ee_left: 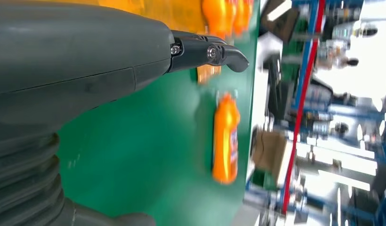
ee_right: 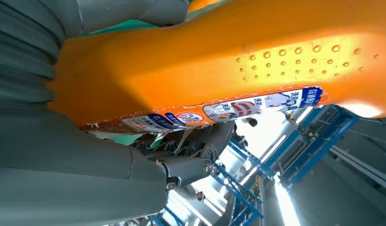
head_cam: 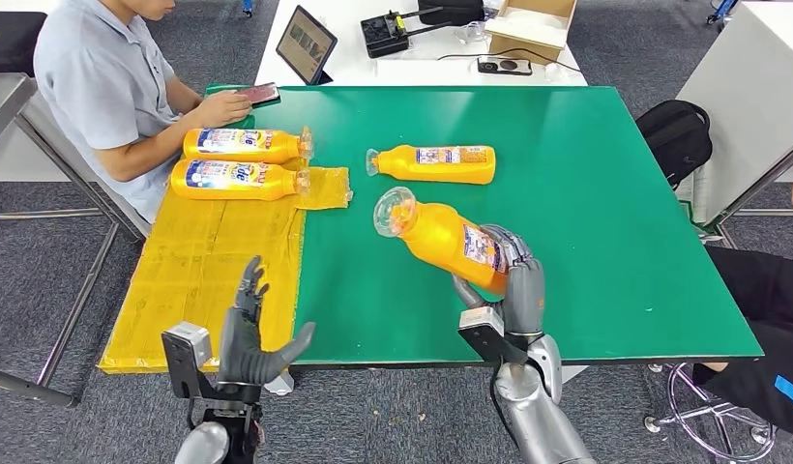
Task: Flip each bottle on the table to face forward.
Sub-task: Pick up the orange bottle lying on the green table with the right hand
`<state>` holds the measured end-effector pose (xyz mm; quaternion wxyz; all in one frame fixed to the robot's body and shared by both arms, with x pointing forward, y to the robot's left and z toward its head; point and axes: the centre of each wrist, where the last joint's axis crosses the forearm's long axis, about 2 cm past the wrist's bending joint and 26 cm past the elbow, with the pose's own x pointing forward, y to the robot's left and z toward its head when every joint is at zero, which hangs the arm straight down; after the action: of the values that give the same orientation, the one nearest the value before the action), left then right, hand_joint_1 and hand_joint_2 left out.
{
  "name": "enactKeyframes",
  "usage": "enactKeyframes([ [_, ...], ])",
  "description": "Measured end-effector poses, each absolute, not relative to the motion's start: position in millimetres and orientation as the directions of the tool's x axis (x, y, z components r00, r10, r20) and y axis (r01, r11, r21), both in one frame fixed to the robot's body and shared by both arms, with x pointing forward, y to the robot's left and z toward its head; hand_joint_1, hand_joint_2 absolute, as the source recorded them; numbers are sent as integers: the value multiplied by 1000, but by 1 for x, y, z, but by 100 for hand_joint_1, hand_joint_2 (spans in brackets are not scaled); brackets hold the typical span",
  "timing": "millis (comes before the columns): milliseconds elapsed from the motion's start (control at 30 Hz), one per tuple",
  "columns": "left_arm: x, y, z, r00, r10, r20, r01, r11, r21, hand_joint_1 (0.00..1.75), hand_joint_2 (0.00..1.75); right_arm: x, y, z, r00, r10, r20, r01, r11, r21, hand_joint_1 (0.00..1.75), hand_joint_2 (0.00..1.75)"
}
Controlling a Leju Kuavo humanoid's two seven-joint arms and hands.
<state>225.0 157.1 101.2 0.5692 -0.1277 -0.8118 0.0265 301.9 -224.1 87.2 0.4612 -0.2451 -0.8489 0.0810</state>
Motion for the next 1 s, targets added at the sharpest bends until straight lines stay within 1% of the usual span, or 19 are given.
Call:
enactKeyframes([
  [200,219,149,100,-310,255,916,212,958,-195,0,175,301,-219,91,-469,460,754,336,882,-330,172,175],
  [333,217,143,102,-309,305,901,286,933,-218,0,175,301,-212,91,-487,388,782,253,920,-298,175,175],
  [467,214,131,106,-281,385,879,378,886,-267,0,175,301,-184,93,-514,319,796,151,948,-281,175,175],
  [800,222,120,119,-223,511,830,467,803,-369,0,175,287,-116,92,-530,191,826,-50,966,-255,175,175],
  [900,222,118,120,-215,518,828,483,793,-371,0,175,283,-103,91,-530,167,831,-90,964,-251,175,175],
  [1000,224,117,121,-238,469,851,467,823,-322,0,175,282,-96,92,-530,158,833,-111,961,-253,175,175],
])
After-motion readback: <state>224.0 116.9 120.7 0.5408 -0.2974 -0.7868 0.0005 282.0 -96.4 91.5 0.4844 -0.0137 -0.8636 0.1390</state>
